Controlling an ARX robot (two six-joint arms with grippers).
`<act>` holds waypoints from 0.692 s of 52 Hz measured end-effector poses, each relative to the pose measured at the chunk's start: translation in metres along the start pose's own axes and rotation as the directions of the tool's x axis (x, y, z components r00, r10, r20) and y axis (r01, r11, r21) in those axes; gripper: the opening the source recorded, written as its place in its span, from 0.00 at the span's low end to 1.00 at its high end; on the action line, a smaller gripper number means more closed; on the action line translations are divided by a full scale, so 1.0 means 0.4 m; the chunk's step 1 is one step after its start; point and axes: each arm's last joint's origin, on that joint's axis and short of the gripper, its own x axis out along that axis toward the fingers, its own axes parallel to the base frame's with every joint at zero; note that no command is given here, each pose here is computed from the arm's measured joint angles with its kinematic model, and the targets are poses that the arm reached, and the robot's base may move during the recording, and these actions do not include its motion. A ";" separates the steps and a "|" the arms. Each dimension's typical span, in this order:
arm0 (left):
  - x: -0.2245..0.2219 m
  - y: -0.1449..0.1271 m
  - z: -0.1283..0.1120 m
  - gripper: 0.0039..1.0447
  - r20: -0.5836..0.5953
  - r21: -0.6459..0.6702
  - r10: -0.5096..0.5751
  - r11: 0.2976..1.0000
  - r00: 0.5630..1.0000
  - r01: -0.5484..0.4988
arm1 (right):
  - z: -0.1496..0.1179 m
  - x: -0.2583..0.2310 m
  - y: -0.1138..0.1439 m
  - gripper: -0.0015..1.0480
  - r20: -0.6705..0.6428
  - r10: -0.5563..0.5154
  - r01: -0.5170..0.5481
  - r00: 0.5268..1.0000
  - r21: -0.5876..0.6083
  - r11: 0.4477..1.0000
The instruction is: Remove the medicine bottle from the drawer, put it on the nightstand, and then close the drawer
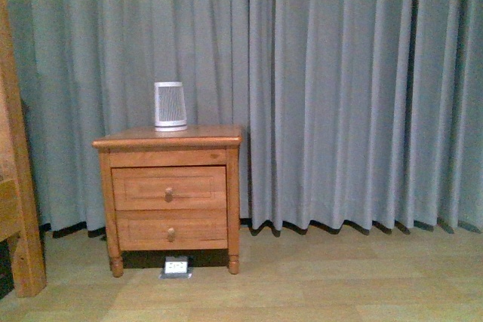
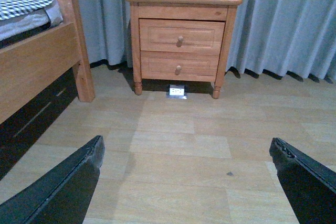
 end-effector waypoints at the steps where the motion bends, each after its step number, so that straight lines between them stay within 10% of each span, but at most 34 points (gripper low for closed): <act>1: 0.000 0.000 0.000 0.94 0.000 0.000 0.000 1.000 1.000 0.000 | 0.000 0.000 0.000 0.93 0.000 0.000 0.000 1.000 0.000 1.000; 36: 0.000 0.000 0.000 0.94 0.000 0.000 0.000 1.000 1.000 0.000 | 0.000 0.000 0.000 0.93 0.000 0.000 0.000 1.000 0.000 1.000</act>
